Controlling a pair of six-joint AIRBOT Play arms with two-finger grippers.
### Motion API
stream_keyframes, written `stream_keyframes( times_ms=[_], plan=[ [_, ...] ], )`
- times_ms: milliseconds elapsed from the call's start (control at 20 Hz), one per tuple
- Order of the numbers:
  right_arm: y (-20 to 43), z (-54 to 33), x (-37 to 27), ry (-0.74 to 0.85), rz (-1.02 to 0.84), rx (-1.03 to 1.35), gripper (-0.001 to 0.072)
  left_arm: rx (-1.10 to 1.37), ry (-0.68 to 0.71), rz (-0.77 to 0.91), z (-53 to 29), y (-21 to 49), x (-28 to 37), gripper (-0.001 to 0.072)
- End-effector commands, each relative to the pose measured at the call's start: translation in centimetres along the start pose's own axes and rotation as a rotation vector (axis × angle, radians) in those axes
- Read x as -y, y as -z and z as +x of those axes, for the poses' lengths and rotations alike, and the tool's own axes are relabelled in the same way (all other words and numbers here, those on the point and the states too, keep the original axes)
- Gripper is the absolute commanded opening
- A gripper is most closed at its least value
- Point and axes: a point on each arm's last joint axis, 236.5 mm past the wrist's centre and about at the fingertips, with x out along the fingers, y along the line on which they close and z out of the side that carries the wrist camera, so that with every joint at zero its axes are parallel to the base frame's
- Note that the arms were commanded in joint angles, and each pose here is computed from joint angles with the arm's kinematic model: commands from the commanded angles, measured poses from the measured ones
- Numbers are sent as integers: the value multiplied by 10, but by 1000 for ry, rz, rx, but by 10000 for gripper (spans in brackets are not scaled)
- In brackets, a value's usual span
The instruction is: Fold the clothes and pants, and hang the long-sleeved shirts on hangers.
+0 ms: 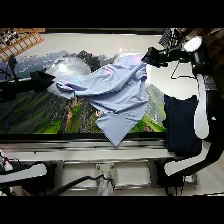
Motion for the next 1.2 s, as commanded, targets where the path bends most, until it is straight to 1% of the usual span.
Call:
stream_keyframes(
  times_ms=[0, 50, 100, 150, 250, 300, 350, 400, 450, 550, 650, 750, 850, 1050, 1150],
  plan=[
    [24, -17, 0, 39, -22, -41, 331, -116, -251, 51, -10, 45, -33, 406],
    [32, -19, 3, 51, -22, -45, 331, -159, -261, 65, -2, 60, -34, 422],
    [42, -20, 5, 59, -23, -53, 331, -205, -252, 80, 10, 76, -31, 459],
    [51, -20, 7, 62, -23, -60, 330, -230, -250, 102, 24, 86, -27, 475],
    [67, -20, 12, 70, -2, -63, 326, -253, -282, 221, 55, 95, -21, 486],
    [74, -21, 13, 73, 6, -64, 326, -249, -317, 301, 69, 95, -19, 505],
    [80, -22, 14, 76, 11, -62, 326, -254, -366, 409, 81, 95, -19, 542],
    [85, -23, 15, 78, 15, -64, 326, -263, -418, 532, 90, 94, -20, 619],
    [90, -23, 15, 79, 16, -68, 326, -273, -472, 674, 98, 93, -19, 649],
    [95, -24, 16, 79, 12, -76, 326, -251, -580, 880, 110, 83, -17, 652],
    [96, -24, 15, 76, 8, -78, 326, -227, -693, 979, 113, 73, -23, 651],
    [95, -24, 14, 72, 4, -73, 326, -258, -784, 986, 110, 72, -43, 652],
    [93, -23, 14, 72, 1, -67, 326, -302, -829, 953, 110, 78, -63, 659],
    [88, -23, 15, 75, 0, -45, 326, -287, -873, 854, 113, 81, -81, 658],
    [88, -23, 15, 76, -1, -43, 326, -301, -878, 845, 115, 84, -87, 658]
  ],
)
